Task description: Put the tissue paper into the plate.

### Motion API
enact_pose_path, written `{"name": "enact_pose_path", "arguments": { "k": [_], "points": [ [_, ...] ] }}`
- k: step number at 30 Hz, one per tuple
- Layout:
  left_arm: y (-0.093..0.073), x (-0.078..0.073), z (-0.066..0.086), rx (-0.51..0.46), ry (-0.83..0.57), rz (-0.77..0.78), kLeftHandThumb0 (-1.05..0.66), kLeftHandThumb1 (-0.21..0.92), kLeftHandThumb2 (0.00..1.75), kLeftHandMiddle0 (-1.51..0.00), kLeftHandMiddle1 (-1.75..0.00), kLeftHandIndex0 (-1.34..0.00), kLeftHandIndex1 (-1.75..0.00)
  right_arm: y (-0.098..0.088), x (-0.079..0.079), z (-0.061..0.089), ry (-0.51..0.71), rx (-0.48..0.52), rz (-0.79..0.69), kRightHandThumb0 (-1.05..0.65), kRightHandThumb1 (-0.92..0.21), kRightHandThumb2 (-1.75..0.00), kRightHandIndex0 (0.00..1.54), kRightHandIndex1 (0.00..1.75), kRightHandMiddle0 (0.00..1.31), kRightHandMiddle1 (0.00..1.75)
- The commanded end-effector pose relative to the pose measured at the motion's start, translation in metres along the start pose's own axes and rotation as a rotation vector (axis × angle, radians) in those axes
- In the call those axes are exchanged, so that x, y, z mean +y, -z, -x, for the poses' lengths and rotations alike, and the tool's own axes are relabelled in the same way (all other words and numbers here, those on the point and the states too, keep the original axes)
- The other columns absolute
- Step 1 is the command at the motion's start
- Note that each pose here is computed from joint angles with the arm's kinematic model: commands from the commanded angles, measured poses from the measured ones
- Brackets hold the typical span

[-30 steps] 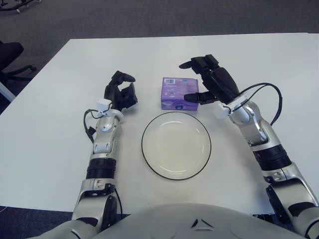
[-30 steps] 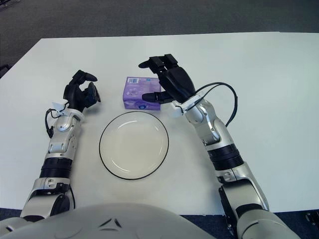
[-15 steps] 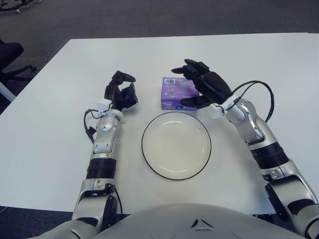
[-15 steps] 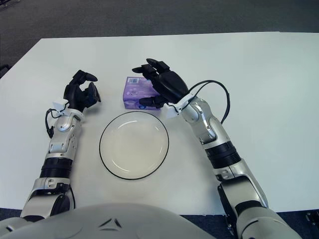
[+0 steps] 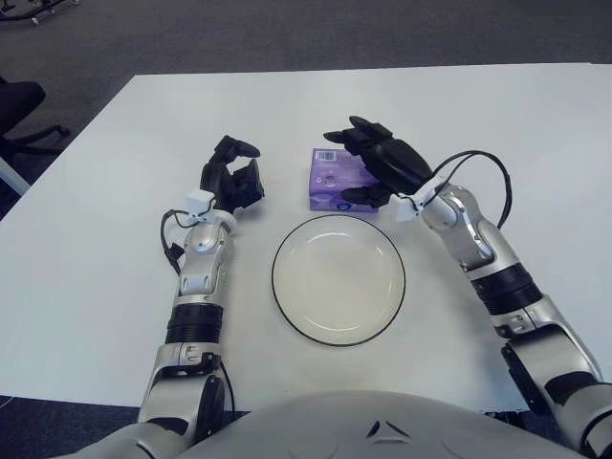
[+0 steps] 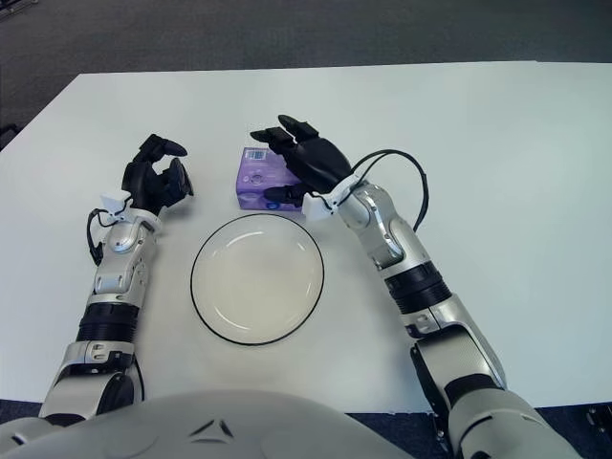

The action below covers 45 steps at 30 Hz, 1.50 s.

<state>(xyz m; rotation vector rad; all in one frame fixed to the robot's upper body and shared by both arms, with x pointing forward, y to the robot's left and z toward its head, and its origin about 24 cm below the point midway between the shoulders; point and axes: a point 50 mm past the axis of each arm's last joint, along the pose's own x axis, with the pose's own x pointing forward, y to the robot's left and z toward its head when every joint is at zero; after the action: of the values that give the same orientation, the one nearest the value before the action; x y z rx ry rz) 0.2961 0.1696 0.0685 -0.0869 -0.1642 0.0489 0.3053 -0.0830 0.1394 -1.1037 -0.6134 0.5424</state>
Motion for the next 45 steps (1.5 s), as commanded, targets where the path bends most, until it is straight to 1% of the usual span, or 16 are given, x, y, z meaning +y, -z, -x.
{"name": "enact_pose_path", "arguments": {
  "k": [1, 4, 17, 22, 28, 38, 42, 45],
  "points": [
    [0.075, 0.01, 0.063, 0.313, -0.087, 0.022, -0.4, 0.59, 0.98, -1.11, -1.75, -0.41, -1.75, -0.001, 0.0, -0.011, -0.017, -0.003, 0.014, -1.05, -0.92, -0.78, 0.0, 0.0, 0.0, 0.34],
    [0.075, 0.01, 0.064, 0.309, -0.087, 0.017, -0.4, 0.59, 0.98, -1.11, -1.75, -0.41, -1.75, 0.001, 0.003, -0.014, -0.027, 0.01, 0.004, -1.05, -0.92, -0.78, 0.0, 0.0, 0.0, 0.34],
    [0.074, 0.009, 0.064, 0.303, -0.093, 0.009, -0.41, 0.57, 1.0, -1.12, -1.75, -0.42, -1.75, 0.007, 0.008, -0.023, -0.043, 0.032, -0.008, -1.05, -0.92, -0.79, 0.0, 0.0, 0.0, 0.33],
    [0.074, 0.008, 0.064, 0.297, -0.1, 0.011, -0.41, 0.56, 1.02, -1.15, -1.75, -0.43, -1.75, 0.008, 0.009, -0.025, -0.057, 0.037, -0.015, -1.05, -0.92, -0.78, 0.0, 0.0, 0.0, 0.35],
    [0.073, 0.007, 0.064, 0.289, -0.105, 0.018, -0.41, 0.54, 1.04, -1.18, -1.75, -0.44, -1.75, 0.013, 0.018, -0.024, -0.095, 0.053, -0.035, -1.05, -0.92, -0.76, 0.0, 0.0, 0.0, 0.36],
    [0.072, 0.005, 0.064, 0.286, -0.119, 0.011, -0.42, 0.52, 1.07, -1.2, -1.75, -0.46, -1.75, 0.019, 0.023, -0.022, -0.147, 0.084, -0.035, -1.04, -0.92, -0.72, 0.0, 0.0, 0.0, 0.32],
    [0.071, 0.005, 0.064, 0.284, -0.123, 0.012, -0.42, 0.52, 1.07, -1.2, -1.75, -0.46, -1.75, 0.024, 0.024, -0.021, -0.166, 0.101, -0.031, -1.03, -0.92, -0.7, 0.0, 0.0, 0.0, 0.32],
    [0.071, 0.005, 0.065, 0.281, -0.13, 0.009, -0.42, 0.51, 1.08, -1.21, -1.75, -0.46, -1.75, 0.034, 0.024, -0.017, -0.195, 0.13, -0.014, -1.01, -0.92, -0.67, 0.0, 0.0, 0.0, 0.32]
  ]
}}
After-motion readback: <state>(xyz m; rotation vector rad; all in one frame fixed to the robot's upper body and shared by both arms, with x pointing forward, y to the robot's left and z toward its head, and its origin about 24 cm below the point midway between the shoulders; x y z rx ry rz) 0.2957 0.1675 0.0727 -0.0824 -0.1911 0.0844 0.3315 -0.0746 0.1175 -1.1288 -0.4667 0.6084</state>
